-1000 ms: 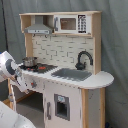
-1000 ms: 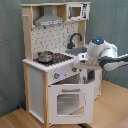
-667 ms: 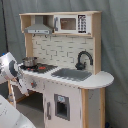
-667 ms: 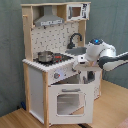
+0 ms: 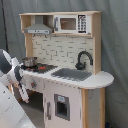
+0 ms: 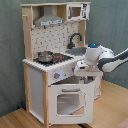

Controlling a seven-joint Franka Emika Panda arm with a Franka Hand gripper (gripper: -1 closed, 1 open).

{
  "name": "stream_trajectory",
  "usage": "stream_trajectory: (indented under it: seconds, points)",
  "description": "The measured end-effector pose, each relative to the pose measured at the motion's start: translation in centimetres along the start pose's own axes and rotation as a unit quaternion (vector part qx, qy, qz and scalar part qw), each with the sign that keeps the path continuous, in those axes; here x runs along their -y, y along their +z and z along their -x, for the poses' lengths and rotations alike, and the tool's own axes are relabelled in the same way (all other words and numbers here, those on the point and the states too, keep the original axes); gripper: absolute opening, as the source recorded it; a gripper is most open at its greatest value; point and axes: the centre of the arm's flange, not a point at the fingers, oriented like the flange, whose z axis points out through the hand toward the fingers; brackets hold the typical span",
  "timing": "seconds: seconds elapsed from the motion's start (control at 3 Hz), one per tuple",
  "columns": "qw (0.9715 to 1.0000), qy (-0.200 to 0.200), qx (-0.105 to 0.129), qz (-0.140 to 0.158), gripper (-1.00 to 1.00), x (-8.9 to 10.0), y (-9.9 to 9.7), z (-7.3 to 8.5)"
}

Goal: Play with the kitchen

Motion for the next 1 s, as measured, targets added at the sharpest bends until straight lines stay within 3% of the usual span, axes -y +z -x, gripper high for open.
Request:
stream_trajectory:
  seconds: [0.33, 0.67, 1.0]
  points:
    - [1.0, 0.0, -0.001, -0.002, -1.0, 0.0, 0.1, 0.1]
    - [0.9999, 0.001, -0.005, -0.015, -1.0, 0.1, 0.8, 0.2]
    - [0.9991, 0.001, -0.021, -0.036, -1.0, 0.5, 2.5, -0.6]
